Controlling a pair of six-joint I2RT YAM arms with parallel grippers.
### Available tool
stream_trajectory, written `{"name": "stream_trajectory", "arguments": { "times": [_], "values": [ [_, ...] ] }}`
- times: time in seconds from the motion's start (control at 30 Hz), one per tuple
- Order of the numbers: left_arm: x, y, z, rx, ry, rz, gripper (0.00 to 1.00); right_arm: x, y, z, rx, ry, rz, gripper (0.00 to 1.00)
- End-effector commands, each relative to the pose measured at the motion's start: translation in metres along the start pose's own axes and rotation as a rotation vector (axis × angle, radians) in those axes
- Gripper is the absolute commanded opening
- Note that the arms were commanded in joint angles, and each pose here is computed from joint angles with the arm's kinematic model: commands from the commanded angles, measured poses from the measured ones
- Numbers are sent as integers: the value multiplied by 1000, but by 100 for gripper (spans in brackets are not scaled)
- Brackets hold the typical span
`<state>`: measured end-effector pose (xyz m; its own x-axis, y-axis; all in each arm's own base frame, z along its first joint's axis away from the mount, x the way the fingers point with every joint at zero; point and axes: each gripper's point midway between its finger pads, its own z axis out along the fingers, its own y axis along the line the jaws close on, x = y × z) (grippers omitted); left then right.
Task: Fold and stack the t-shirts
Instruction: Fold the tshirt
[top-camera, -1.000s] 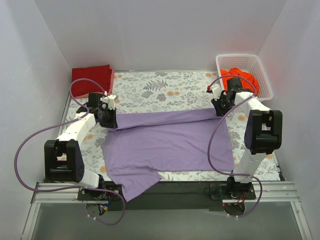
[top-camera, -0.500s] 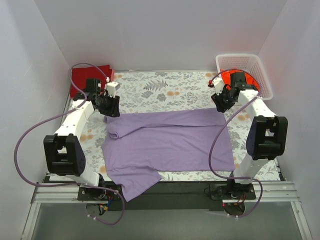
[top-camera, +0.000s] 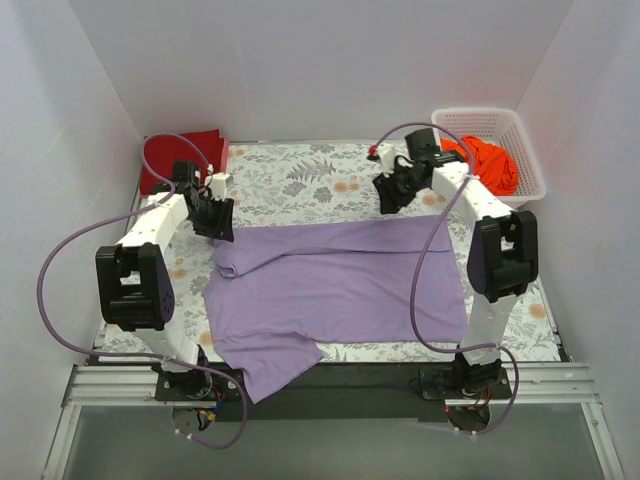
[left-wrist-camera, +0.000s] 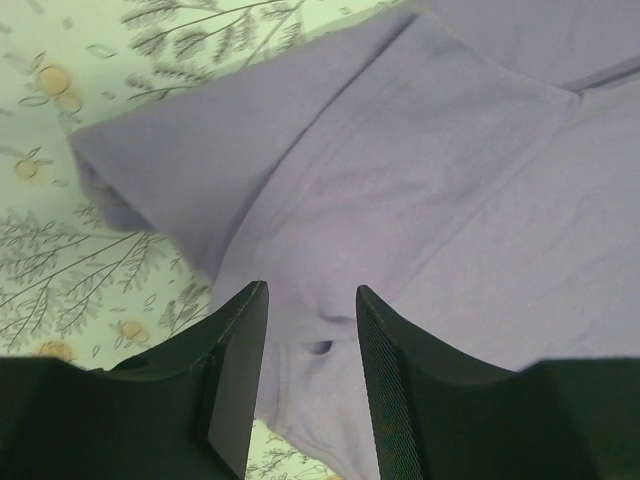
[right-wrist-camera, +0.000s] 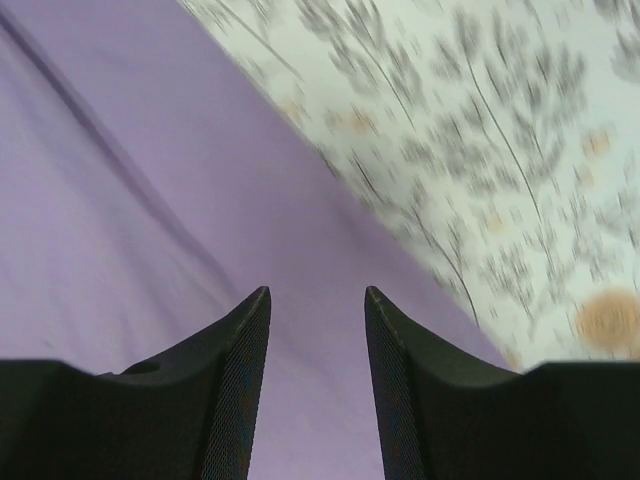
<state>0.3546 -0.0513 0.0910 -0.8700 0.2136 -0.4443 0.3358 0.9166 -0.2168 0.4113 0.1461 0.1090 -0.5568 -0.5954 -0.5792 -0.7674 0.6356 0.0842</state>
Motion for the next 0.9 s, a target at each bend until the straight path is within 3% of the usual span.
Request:
{"name": "stream_trajectory", "arguments": {
  "times": [0.0,0.17,0.47,0.87],
  "values": [
    [14,24,-13,-60,14,-62,40,-67,62,18,-162,-113,-12,49],
    [33,39,-17,-64,37,-118,40,-128,120,55,-306,-192,8,48],
    [49,42,-14,13,48,-214,41,-167,198,121,-438,-221,9,47],
    [51,32,-6,86,51,-259,40,-177,221,185,-410,-249,68,47]
  ]
}}
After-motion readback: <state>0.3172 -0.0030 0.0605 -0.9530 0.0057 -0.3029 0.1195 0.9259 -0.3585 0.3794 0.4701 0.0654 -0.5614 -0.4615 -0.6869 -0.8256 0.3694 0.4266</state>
